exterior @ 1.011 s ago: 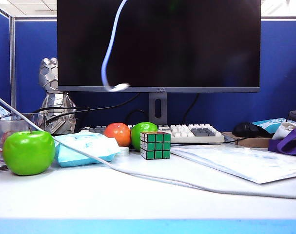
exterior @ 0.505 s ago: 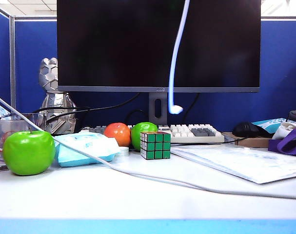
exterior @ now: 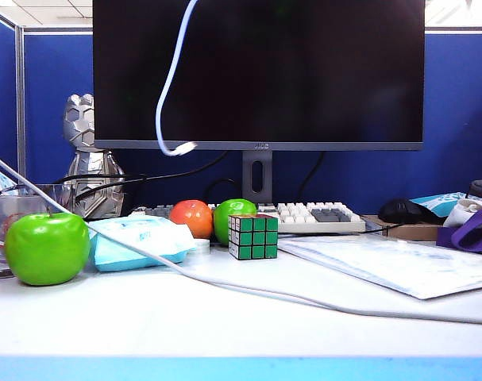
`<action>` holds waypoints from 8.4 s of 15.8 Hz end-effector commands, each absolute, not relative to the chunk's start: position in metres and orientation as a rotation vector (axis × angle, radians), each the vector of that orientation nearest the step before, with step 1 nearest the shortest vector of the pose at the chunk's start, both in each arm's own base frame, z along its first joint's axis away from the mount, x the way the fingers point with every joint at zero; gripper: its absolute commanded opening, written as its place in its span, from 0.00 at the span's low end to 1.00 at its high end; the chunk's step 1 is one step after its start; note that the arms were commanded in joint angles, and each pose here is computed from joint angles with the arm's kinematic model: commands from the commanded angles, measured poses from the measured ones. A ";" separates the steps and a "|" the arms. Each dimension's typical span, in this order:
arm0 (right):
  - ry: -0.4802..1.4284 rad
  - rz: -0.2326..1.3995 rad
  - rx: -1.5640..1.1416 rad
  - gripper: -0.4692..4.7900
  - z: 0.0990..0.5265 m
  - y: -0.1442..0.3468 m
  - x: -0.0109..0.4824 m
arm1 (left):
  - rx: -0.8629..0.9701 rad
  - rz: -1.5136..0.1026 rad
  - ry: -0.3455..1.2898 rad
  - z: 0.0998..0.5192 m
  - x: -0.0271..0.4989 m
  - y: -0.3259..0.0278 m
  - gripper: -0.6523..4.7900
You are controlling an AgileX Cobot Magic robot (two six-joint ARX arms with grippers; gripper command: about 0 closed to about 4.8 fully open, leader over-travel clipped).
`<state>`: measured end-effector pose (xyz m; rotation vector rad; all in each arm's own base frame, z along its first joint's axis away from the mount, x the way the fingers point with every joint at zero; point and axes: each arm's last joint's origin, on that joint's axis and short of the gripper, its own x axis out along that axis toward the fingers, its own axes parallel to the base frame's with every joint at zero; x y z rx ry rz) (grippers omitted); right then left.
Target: Pick up the Type-C charging cable and the charging base, insert one end of the Type-C charger into the corresponding slot on the base, and finally place the plugged-in charger back on the table.
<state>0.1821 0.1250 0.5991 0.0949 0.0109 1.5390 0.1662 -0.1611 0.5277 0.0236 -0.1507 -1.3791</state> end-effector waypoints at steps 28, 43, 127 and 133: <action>0.142 1.617 0.022 0.09 0.572 0.128 0.185 | -0.023 -1.401 -0.337 0.550 0.155 -0.152 0.11; 0.111 1.608 0.027 0.24 0.577 0.128 0.185 | -0.004 -1.399 -0.313 0.546 0.155 -0.152 0.11; 0.026 0.796 -0.002 0.08 0.595 0.093 0.158 | 0.279 -0.883 0.511 0.433 0.222 -0.220 0.11; 0.282 0.644 -0.152 0.08 0.572 0.054 0.092 | 0.235 -0.835 0.090 0.520 0.116 -0.114 0.11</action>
